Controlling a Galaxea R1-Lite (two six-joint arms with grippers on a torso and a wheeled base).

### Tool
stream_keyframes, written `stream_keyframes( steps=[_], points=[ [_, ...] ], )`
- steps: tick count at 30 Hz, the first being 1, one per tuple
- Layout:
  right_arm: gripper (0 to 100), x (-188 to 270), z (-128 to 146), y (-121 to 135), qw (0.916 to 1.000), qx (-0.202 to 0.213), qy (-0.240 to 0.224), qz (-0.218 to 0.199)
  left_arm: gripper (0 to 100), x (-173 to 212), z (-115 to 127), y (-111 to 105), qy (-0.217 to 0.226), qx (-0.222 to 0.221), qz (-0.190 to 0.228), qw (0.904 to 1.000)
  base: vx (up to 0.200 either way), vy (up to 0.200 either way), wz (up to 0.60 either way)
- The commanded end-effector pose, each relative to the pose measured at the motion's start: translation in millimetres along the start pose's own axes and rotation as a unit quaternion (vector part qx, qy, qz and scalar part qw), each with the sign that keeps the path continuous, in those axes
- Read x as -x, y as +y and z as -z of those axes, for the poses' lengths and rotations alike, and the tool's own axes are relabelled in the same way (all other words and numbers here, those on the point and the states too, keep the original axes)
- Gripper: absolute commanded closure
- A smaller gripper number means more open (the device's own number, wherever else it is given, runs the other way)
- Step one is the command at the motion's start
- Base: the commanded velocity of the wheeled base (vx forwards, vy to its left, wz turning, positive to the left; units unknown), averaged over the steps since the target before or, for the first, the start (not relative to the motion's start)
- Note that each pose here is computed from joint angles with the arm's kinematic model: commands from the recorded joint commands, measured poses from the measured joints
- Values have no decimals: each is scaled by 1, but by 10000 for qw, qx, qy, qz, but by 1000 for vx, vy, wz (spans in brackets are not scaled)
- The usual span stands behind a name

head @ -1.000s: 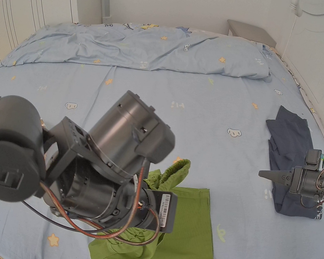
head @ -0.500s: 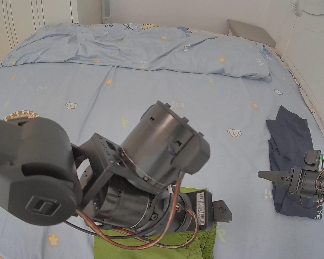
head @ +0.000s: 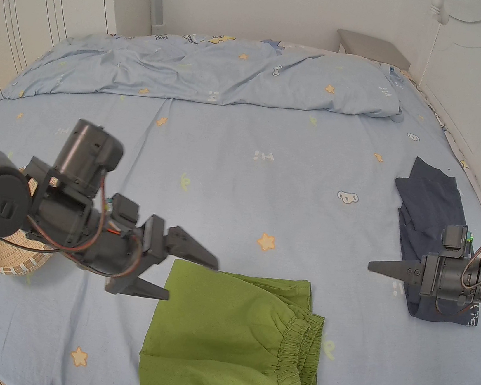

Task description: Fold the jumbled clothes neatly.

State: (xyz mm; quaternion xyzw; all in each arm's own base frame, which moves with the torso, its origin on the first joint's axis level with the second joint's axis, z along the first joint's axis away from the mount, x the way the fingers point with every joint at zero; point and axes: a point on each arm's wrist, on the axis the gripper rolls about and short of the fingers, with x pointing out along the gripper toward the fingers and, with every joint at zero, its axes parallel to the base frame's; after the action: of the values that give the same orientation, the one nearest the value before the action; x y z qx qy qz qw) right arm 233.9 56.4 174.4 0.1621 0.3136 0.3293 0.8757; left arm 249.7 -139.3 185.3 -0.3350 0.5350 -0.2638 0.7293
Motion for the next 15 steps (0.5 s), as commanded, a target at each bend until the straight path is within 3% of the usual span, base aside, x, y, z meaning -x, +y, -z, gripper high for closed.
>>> stream_keyframes(
  steps=[1, 6, 10, 15],
  points=[
    [0, -46, 27, 56, 9889, 351, 993, -1047, 0, 36, 7, 96, 41, 250, 142, 9996, 0, 0, 0],
    [0, -85, 47, 80, 9740, 531, 1671, -1436, 0, 16, 5, 124, 269, -100, 112, 9995, 0, 0, 0],
    [0, -108, 56, 91, 9656, 583, 2000, -1553, 0, 9, 3, 129, 383, -96, 73, 9992, 0, 0, 0],
    [0, -119, 76, 113, 9526, 263, 2541, -1651, 0, -8, 0, 128, 552, -216, 94, 9982, 0, 0, 0]
  ],
)
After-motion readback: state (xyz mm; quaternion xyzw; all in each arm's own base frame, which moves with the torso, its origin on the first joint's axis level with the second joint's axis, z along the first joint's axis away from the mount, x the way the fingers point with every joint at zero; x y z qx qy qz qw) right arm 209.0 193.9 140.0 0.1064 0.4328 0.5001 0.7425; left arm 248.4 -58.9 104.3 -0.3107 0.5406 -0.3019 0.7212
